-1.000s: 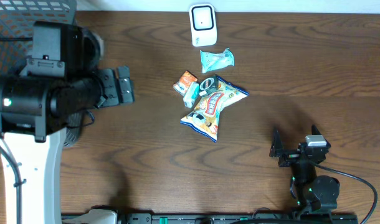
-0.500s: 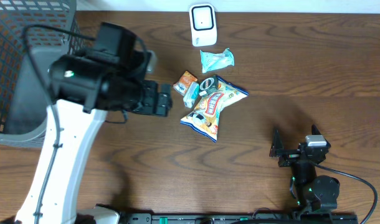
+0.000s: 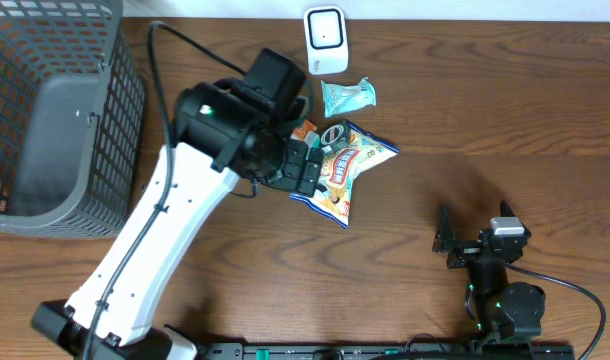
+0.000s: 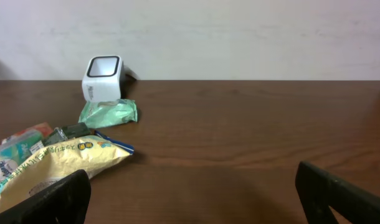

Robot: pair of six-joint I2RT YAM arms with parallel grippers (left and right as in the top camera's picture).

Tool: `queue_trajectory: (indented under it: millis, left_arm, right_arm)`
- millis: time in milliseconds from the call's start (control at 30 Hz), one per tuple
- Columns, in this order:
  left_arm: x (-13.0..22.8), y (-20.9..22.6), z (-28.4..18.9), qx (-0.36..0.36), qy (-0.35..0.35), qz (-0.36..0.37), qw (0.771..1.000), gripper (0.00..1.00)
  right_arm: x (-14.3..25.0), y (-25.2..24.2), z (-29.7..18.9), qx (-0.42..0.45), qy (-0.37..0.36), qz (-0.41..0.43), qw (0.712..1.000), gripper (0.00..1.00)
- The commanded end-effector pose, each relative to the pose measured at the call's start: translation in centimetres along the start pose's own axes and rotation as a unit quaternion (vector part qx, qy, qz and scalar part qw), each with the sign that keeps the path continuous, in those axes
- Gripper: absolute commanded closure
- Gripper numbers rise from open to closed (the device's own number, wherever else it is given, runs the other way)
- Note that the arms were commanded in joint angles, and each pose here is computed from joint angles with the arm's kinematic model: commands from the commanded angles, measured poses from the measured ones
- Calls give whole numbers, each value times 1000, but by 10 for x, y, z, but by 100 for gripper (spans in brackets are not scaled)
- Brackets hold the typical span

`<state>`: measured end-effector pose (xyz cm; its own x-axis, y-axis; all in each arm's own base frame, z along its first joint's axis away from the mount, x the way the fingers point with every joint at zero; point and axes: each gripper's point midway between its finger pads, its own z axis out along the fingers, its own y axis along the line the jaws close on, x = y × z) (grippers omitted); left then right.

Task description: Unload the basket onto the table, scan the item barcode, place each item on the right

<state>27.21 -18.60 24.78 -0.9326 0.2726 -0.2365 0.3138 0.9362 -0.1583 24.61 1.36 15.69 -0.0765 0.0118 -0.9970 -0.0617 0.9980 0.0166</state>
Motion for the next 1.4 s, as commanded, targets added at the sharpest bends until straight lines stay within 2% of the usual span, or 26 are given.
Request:
queue_trajectory:
  millis: [0,400,1367]
  left_arm:
    - [-2,9,11,-34,10,-27,999,2]
    - [-6,15,31,-55,32,-36,997,2]
    - [-12,13,31,-53,19,-36,998,2]
  right_arm:
    - [1,0,0,1,0,5,1000,1]
    - [1,0,0,1,1,5,1000,1]
    - [1,0,0,1,1,5,1000,1]
